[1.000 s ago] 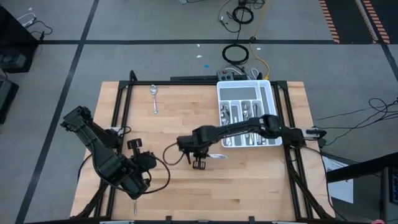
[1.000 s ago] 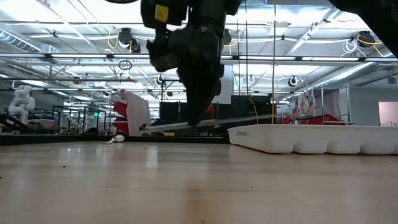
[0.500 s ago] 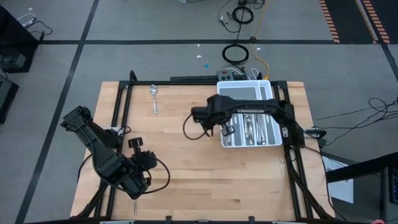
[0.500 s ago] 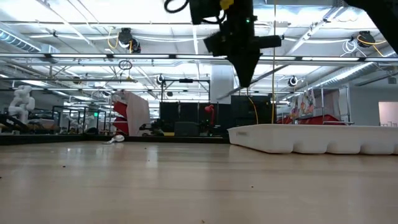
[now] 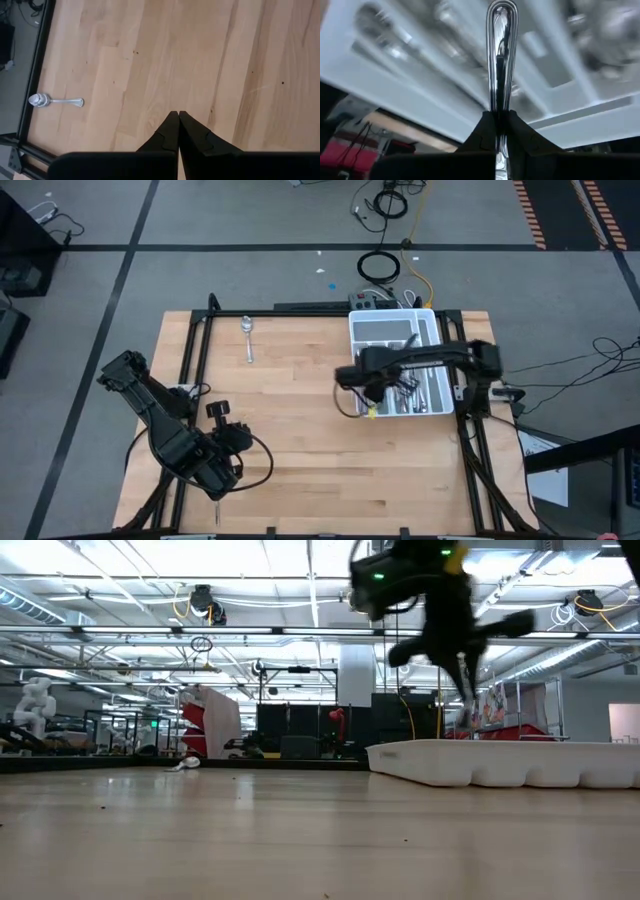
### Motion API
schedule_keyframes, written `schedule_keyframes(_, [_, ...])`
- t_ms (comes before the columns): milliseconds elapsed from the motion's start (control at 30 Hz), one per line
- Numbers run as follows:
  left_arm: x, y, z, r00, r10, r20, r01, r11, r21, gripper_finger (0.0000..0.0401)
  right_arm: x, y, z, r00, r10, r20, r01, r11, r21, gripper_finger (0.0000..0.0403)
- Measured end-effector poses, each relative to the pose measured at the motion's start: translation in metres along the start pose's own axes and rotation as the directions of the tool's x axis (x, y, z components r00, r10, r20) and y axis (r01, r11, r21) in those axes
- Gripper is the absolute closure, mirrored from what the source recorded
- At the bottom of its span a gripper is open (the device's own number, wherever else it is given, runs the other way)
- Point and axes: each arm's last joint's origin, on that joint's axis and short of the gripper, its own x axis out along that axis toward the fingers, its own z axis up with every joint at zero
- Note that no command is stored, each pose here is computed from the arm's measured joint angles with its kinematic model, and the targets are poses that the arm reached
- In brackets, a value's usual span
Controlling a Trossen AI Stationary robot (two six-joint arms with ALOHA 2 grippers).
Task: Sort silverware
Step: Put the silver knife into the white silverware tray
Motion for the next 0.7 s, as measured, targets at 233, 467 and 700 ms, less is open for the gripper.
schedule_keyframes(233, [0.001, 0.001, 0.001, 1.000, 0.002, -0.001, -0.002, 1.000, -0.001, 0.0395, 0.008, 0.067, -0.032, 0.998, 0.024, 0.051, -0.018, 0.993, -0.114, 0.0403])
schedule_keyframes(467, [0.004, 0.005, 0.006, 1.000, 0.026, 0.010, -0.026, 1.000, -0.016, 0.0395, 0.024, 0.114, -0.057, 0.990, 0.048, 0.133, 0.002, 0.936, -0.352, 0.0403])
schedule_keyframes(700, [0.009, 0.011, 0.013, 0.999, 0.046, 0.002, -0.046, 0.998, -0.053, 0.0395, 0.054, 0.123, -0.052, 0.994, 0.090, 0.055, -0.054, 0.886, -0.460, 0.0403])
